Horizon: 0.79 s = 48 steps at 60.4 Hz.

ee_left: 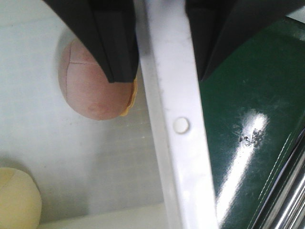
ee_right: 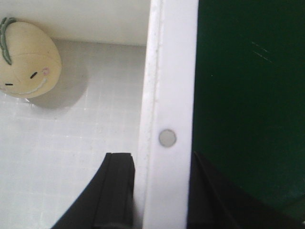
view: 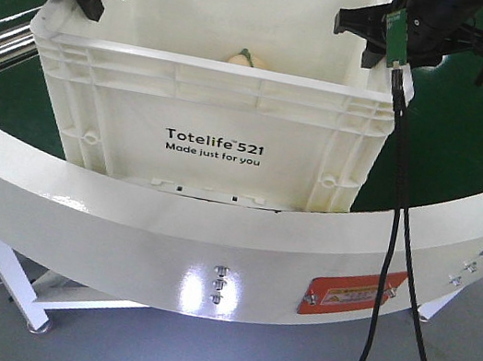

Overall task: Place moving items into box and shelve
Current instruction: 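Lower both grippers onto opposite tote rims and clamp them, then lift the tote off the conveyor with both grippers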

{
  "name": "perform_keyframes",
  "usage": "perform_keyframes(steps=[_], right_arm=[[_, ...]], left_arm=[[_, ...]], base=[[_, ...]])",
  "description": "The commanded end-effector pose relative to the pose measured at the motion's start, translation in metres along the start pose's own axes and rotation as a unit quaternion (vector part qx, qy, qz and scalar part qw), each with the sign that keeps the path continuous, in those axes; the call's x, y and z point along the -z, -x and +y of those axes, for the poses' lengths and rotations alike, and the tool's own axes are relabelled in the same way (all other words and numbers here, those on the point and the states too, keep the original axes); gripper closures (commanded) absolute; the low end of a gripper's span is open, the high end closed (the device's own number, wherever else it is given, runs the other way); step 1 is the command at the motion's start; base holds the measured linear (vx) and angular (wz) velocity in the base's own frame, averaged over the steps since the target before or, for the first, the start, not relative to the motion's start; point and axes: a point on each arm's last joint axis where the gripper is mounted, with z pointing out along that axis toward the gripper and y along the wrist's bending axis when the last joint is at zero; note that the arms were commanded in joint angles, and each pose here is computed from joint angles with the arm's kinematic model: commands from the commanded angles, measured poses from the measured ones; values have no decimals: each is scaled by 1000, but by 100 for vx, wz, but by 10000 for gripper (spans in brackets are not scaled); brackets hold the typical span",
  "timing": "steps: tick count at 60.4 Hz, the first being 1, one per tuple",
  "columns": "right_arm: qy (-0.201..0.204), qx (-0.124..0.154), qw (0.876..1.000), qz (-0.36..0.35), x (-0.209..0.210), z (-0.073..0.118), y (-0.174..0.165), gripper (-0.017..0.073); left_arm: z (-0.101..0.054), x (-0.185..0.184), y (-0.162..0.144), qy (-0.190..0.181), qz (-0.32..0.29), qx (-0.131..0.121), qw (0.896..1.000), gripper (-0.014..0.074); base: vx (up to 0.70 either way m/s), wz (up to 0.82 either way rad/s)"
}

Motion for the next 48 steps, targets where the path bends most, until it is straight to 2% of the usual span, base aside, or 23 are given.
perform_keyframes(steps=[1, 8, 18, 26, 31, 39, 43, 48], right_arm=[[1, 5, 997, -71, 40, -5, 12, 482], [1, 6, 997, -79, 41, -5, 13, 513], [-10, 6, 995, -99, 59, -8, 13, 542], [-49, 8, 989, -141, 90, -6, 11, 543], [-62, -3, 984, -166, 110, -1, 8, 540], [-63, -34, 981, -182, 135, 1, 1, 539], [-60, -30, 981, -183, 143, 4, -4, 538], [-66, -18, 980, -187, 152, 8, -14, 534]], left_arm=[[1, 33, 7, -1, -59, 0, 998, 459], [1, 33, 8, -1, -60, 1, 998, 466], [0, 53, 9, 2, -99, 25, 995, 466], [-6, 84, 8, 18, -149, 21, 988, 465], [-10, 104, 5, 22, -177, 31, 983, 465], [-7, 134, -4, 32, -203, 66, 976, 465], [-7, 143, -10, 34, -206, 77, 975, 465], [-11, 152, -22, 44, -215, 72, 973, 465]], base=[[0, 0], [0, 0], [0, 0], [0, 0], [0, 0], [0, 0], [0, 0], [0, 0]])
